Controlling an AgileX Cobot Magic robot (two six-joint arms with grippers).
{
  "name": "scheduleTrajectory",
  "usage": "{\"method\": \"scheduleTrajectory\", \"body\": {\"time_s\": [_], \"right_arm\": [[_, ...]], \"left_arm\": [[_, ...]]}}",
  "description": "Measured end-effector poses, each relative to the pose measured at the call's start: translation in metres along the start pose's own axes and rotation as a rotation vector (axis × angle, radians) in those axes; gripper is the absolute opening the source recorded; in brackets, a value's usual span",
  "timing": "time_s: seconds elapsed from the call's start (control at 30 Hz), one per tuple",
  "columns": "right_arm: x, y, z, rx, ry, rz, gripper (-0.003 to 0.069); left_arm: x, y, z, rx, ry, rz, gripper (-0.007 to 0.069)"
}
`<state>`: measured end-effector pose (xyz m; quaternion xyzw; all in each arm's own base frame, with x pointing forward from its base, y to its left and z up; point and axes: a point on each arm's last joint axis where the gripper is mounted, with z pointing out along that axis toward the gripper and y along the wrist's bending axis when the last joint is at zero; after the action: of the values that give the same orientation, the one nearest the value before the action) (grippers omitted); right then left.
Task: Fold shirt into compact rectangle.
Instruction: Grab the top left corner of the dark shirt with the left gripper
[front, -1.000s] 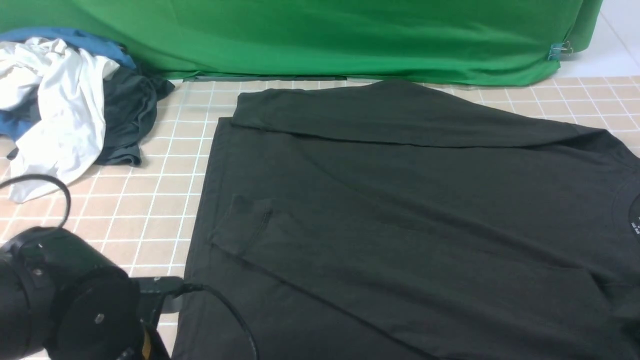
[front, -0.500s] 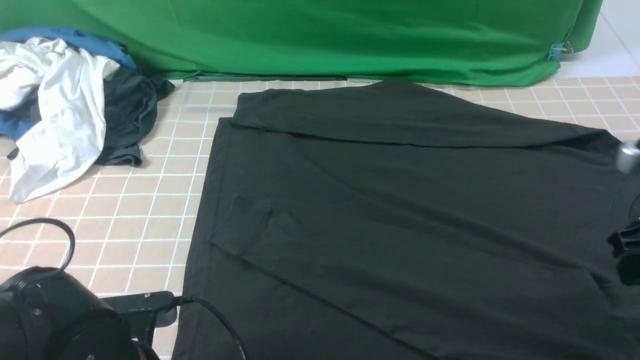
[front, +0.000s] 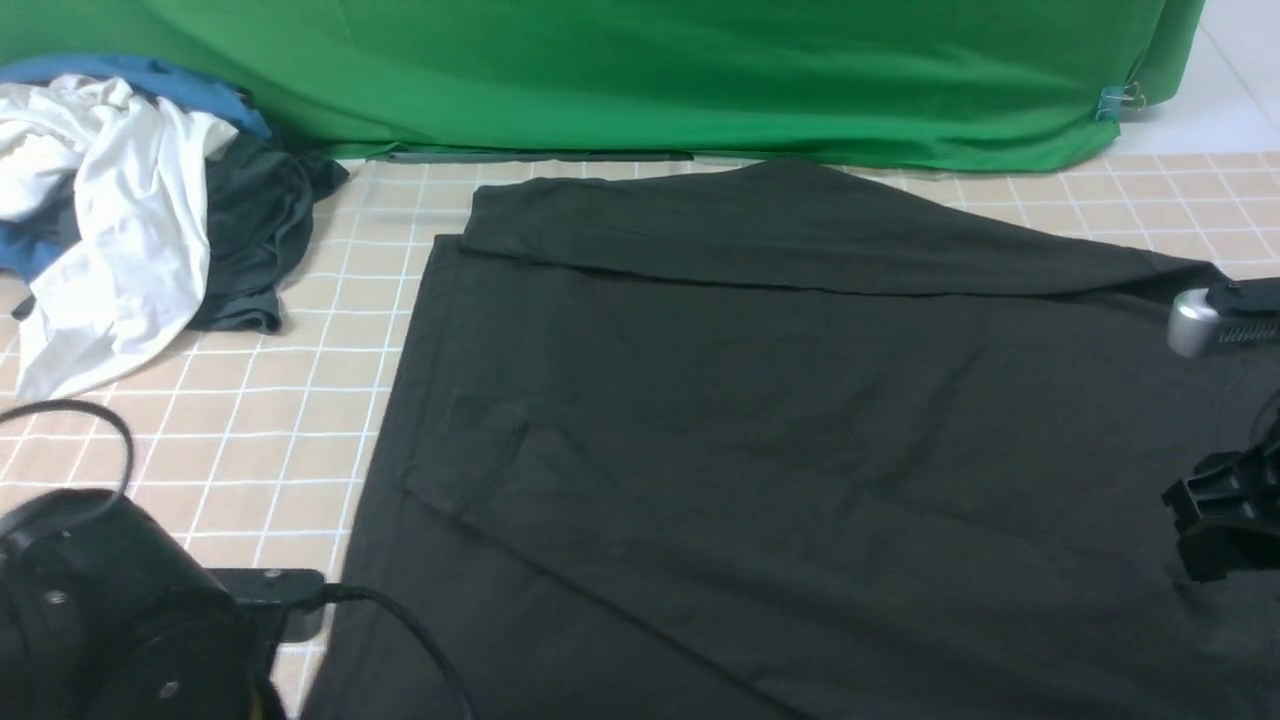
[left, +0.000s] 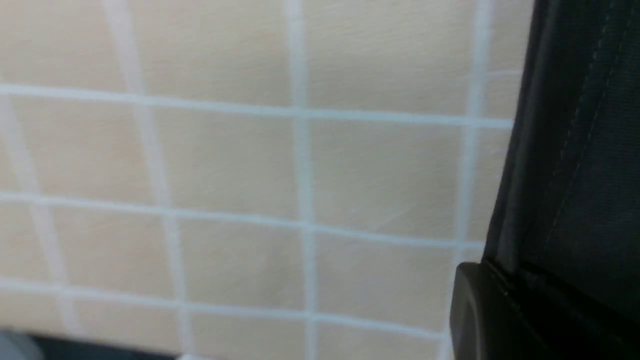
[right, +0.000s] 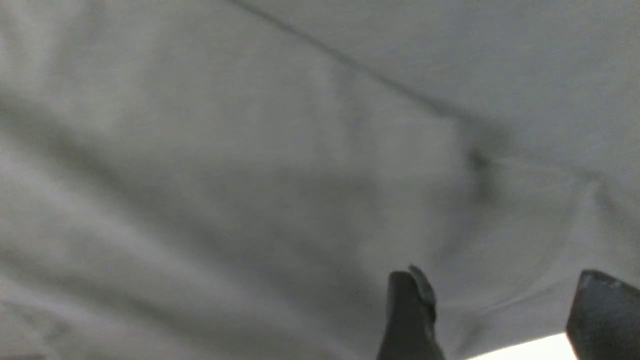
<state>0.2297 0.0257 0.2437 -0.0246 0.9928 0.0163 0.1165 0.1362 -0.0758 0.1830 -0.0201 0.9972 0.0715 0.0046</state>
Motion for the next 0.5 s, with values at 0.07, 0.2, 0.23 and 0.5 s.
{"method": "scheduleTrajectory", "body": {"time_s": [0.07, 0.2, 0.23, 0.5], "right_arm": [[0.000, 0.000, 0.000, 0.000, 0.001, 0.000, 0.0448], [0.000, 0.000, 0.000, -0.001, 0.000, 0.001, 0.0448], [0.000, 0.000, 0.000, -0.003, 0.000, 0.002, 0.0448], [0.000, 0.001, 0.000, -0.006, 0.000, 0.004, 0.0448]], "left_arm": [[0.004, 0.005, -0.003, -0.032, 0.012, 0.000, 0.0027], [0.006, 0.006, -0.006, -0.017, 0.019, -0.014, 0.0027], [0.007, 0.005, -0.006, -0.010, 0.022, -0.018, 0.0031], [0.000, 0.011, -0.024, -0.091, 0.020, 0.000, 0.0150]]}}
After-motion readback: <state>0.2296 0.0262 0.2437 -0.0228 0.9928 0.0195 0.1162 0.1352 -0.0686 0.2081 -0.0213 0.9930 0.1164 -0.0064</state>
